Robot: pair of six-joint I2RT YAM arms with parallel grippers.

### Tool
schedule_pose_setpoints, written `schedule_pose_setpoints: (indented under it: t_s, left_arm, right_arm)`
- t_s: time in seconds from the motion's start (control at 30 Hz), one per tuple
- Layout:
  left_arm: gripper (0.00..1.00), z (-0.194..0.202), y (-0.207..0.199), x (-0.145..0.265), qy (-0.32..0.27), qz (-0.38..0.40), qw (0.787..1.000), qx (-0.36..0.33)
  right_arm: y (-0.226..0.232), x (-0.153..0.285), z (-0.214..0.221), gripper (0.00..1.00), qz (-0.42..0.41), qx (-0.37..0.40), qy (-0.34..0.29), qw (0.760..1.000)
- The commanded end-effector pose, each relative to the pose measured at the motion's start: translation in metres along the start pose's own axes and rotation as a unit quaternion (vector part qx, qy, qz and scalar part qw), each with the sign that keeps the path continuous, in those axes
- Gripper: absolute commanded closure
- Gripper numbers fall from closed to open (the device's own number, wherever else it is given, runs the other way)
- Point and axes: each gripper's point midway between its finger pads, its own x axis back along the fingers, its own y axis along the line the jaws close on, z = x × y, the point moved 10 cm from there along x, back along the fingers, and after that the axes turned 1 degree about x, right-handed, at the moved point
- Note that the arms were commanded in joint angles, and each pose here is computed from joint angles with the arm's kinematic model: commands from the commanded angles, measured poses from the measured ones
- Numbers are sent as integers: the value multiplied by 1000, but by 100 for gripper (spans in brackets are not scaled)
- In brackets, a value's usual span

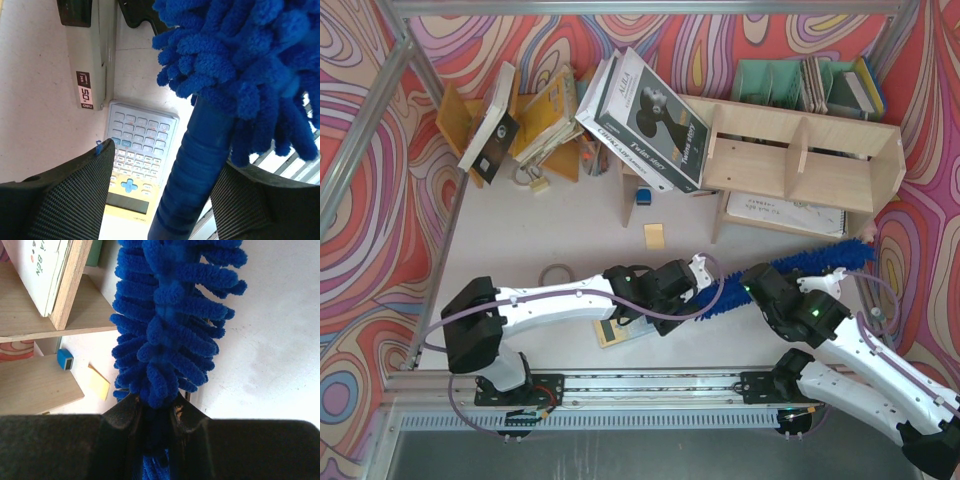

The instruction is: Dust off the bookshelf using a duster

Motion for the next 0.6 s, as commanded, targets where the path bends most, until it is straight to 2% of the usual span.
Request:
schedule_pose_setpoints:
  t_s: [0.0,0.23,0.33,0.57]
  left_arm:
    - [35,4,0,-10,23,-11,1000,-14]
    - [50,2,-1,-11,33,-21,999,-18]
    - [61,0,-2,-7,32,-28,999,-18]
    - [76,-2,-9,3,25,-41,998,-32]
  right_arm:
    - [12,6,-8,100,-22,-15,-21,999]
    - [13,7,-8,100,-22,-13,-22,999]
    - [13,6,-8,100,-21,-12,-20,999]
    - [8,3,-7,95,-6,-2,-28,1000]
